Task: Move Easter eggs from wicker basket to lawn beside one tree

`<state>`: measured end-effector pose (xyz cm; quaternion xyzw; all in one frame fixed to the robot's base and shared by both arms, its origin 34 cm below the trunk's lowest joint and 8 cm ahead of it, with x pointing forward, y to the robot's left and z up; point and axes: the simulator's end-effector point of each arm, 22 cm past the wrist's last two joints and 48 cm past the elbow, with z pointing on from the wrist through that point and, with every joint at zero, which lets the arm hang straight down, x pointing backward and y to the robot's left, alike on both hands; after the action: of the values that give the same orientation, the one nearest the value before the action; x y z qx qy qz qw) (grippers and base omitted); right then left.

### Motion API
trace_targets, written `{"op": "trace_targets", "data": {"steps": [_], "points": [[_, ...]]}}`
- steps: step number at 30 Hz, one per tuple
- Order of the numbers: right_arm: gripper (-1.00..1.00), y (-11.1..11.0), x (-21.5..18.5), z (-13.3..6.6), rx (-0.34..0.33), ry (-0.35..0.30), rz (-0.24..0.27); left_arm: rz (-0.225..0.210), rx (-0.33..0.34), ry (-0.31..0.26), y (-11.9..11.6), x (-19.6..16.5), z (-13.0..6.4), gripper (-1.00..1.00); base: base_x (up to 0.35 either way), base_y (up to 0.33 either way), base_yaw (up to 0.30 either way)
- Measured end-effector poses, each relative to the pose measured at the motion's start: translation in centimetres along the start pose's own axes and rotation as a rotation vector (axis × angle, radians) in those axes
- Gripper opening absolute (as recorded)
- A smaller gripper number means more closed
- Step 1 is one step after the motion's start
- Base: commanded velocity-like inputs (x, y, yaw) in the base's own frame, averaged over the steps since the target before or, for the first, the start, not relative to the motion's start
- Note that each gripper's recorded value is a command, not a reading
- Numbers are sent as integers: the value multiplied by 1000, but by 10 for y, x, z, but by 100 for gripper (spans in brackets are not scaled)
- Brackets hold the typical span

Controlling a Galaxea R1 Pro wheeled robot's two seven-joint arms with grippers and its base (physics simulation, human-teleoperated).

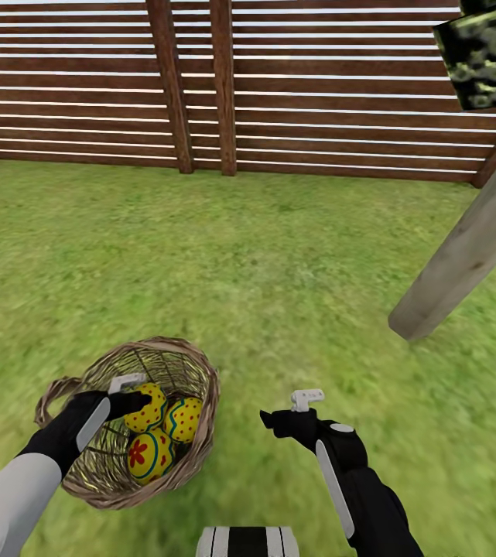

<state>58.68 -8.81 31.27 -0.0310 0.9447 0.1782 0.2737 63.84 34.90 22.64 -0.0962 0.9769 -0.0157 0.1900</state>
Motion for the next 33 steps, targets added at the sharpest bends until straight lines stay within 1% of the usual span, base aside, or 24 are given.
{"op": "trace_targets", "data": {"steps": [10, 13, 23, 28, 33], "points": [[100, 0, 0, 0, 0, 0, 0, 1, 9, -4, -4, -1, 0, 100, 0, 0, 0], [100, -2, 5, 4, 0, 12, 4, 1, 7, 7, -4, 4, 5, 100, 0, 0, 0], [100, -1, 5, 4, -1, 12, 4, 0, 11, 9, -5, 4, 5, 100, 0, 0, 0], [100, -1, 5, 4, -1, 11, 4, 0, 30, 13, -16, 6, 6, 100, 0, 0, 0], [100, -1, 5, 4, -1, 10, 3, 0, 37, 13, -19, 7, 6, 100, 0, 0, 0]]}}
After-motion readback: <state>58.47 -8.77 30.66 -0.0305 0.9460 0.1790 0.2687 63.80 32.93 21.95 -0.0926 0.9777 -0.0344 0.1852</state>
